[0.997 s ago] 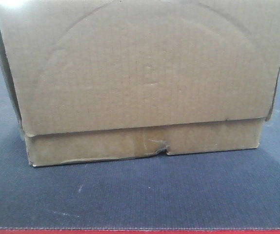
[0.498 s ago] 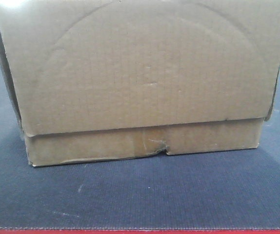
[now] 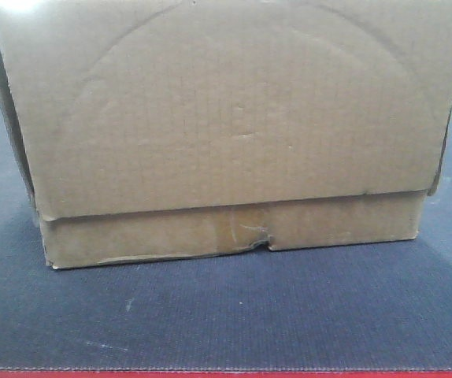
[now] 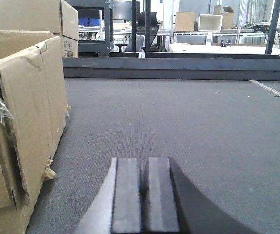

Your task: Grab carton from right shelf to conveyor

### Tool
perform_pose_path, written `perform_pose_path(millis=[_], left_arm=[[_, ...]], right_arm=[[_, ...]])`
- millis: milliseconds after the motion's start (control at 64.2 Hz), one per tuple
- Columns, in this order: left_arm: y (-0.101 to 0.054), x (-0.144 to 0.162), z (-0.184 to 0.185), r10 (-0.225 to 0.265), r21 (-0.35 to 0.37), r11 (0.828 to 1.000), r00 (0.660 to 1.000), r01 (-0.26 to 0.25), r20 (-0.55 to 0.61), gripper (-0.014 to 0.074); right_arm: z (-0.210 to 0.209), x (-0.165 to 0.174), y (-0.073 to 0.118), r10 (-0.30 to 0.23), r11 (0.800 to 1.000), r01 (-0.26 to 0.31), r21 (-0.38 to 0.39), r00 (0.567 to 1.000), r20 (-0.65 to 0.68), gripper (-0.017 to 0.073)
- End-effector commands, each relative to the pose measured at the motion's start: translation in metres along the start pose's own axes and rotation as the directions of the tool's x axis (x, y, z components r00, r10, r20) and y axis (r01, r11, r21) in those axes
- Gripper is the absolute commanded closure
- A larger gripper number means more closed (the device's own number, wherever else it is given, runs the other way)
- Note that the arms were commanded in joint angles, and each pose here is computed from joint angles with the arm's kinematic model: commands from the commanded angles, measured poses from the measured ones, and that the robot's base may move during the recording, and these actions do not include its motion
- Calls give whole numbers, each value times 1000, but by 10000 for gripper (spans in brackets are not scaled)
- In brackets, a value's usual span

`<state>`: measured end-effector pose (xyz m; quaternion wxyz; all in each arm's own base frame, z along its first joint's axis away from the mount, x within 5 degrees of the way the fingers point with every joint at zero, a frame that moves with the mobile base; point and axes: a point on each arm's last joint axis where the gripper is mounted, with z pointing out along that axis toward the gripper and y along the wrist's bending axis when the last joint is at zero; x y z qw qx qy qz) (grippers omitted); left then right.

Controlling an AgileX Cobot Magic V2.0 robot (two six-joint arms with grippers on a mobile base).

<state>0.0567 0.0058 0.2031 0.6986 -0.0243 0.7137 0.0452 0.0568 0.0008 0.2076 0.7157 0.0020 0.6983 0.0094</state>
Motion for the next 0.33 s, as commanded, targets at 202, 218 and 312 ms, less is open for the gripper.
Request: perform_pose_path(millis=[202, 218, 312], left_arm=[[0, -3, -1, -4, 0, 1000, 1000, 4, 28, 601], [0, -3, -1, -4, 0, 1000, 1000, 4, 28, 601], [0, -3, -1, -4, 0, 1000, 1000, 4, 28, 601]], right_arm=[[0, -3, 0, 0, 1000, 0, 5, 999, 32, 635], [0, -3, 0, 0, 1000, 0, 5, 999, 32, 635], [0, -3, 0, 0, 1000, 0, 5, 999, 32, 635]])
